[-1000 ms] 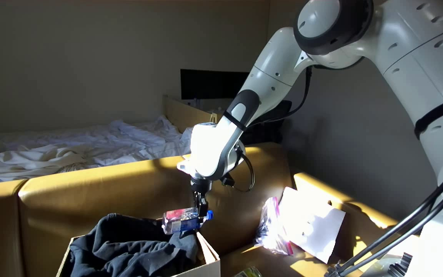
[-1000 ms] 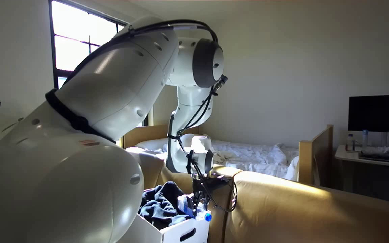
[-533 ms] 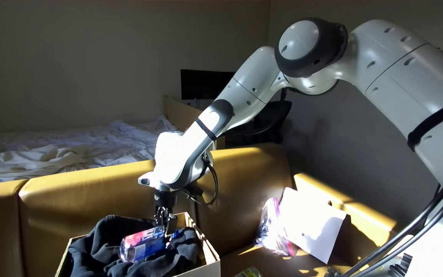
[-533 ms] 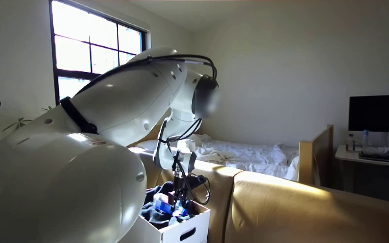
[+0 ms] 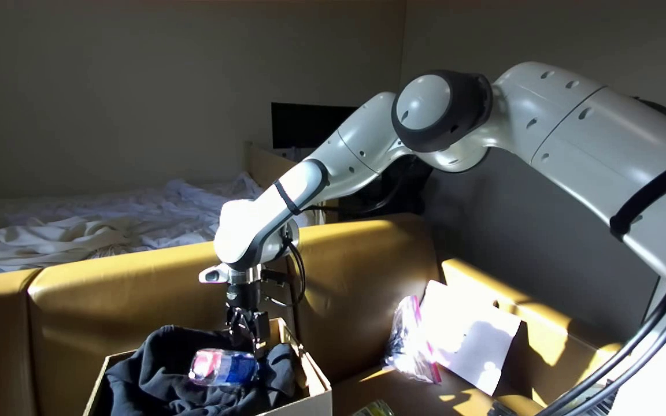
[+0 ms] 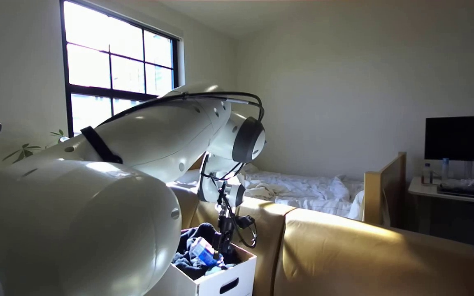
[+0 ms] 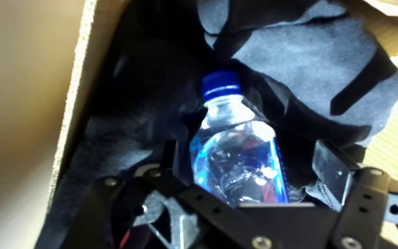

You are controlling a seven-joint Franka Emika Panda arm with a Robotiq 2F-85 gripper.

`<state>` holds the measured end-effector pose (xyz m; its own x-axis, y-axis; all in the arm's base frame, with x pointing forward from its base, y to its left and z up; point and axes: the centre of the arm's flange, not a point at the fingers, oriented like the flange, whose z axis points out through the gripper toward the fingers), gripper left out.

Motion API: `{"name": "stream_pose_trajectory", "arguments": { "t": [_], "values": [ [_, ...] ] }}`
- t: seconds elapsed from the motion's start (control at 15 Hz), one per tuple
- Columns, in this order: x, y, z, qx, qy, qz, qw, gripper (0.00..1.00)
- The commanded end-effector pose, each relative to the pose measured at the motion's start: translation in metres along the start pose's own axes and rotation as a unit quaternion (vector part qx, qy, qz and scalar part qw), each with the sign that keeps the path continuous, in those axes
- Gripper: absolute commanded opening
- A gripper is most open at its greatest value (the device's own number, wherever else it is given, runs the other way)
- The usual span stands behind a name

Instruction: Pick up the water bottle and put it into the box

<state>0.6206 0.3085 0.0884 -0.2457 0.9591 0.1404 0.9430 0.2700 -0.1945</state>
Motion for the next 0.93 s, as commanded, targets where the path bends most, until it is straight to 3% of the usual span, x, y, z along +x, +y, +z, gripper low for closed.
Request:
{"name": "stream_pose_trajectory", "arguments": {
  "t": [0.0, 0.2, 0.4, 0.6, 0.87],
  "values": [
    [-0.003, 0.018, -0.043, -0.013, -0.023, 0.004, 0.9996, 1.00],
    [-0.015, 0.015, -0.067, -0.032, -0.064, 0.038, 0.9967, 1.00],
    [-0.057, -0.008, -0.093, -0.053, -0.098, 0.113, 0.9873, 1.00],
    [-0.109, -0.035, -0.123, -0.068, -0.111, 0.197, 0.9718, 1.00],
    [-0.181, -0.078, -0.150, -0.062, -0.102, 0.308, 0.9439, 1.00]
  ]
}}
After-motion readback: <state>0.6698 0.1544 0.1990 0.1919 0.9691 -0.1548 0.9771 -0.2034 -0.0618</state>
